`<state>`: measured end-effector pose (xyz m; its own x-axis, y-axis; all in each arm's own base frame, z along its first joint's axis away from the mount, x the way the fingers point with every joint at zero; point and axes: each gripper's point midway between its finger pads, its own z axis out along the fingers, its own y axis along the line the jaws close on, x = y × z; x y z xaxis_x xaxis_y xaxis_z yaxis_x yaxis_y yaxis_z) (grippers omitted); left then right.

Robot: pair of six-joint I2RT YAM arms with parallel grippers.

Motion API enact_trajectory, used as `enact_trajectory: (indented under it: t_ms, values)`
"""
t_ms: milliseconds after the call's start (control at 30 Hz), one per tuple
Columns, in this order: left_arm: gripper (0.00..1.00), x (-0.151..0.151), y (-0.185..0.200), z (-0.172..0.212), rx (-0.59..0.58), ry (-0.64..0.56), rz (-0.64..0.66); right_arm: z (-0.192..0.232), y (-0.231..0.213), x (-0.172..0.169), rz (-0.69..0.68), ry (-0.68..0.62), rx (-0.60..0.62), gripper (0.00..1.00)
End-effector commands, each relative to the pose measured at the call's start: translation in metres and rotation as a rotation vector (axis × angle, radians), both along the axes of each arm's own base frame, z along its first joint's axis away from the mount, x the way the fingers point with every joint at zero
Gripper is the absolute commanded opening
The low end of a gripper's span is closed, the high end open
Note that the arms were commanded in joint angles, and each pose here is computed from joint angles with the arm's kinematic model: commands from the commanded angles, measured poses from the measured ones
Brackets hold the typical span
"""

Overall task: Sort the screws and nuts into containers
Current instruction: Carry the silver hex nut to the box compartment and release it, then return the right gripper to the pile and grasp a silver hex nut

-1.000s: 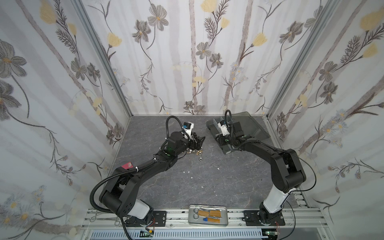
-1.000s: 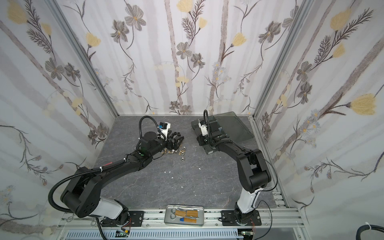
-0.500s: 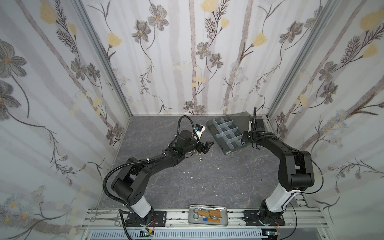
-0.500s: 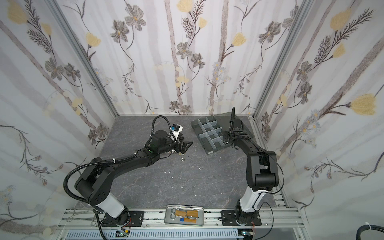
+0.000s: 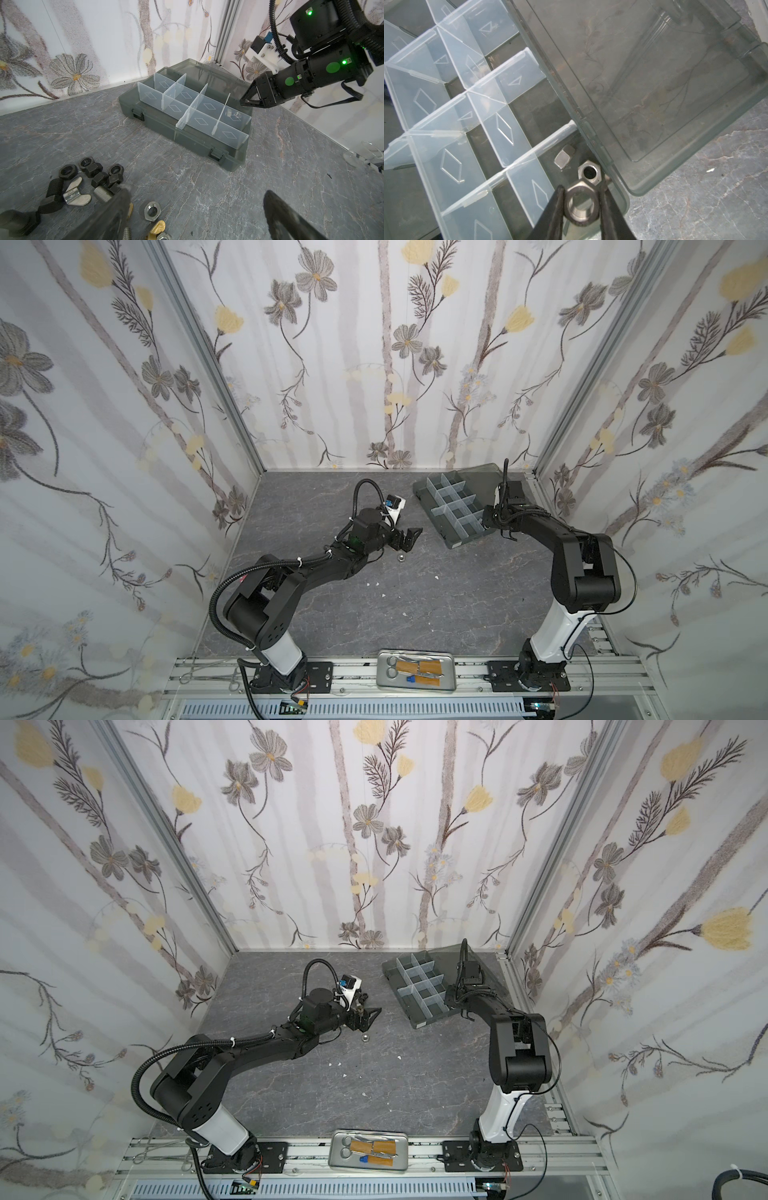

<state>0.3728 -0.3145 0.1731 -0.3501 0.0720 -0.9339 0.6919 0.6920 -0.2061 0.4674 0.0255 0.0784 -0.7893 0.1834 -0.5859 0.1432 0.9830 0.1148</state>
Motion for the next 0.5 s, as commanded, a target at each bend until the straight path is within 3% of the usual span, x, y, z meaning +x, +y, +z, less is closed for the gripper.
enact_trajectory:
  t_ms: [0, 233, 367, 467]
  values:
    - [1.0, 0.008, 0.004, 0.012, -0.032, -0.044, 0.044, 0.001, 0.0, 0.008, -0.006, -0.012, -0.01, 0.48]
    - [1.0, 0.015, 0.044, 0.03, -0.132, -0.06, 0.159, 0.044, 0.028, 0.009, 0.054, -0.139, -0.025, 0.55]
    - [1.0, 0.034, 0.106, 0.028, -0.228, -0.007, 0.352, 0.083, 0.12, -0.002, 0.33, -0.298, 0.063, 0.56]
    - [1.0, 0.044, 0.147, 0.016, -0.229, 0.038, 0.503, 0.074, 0.195, -0.016, 0.542, -0.304, 0.185, 0.53]
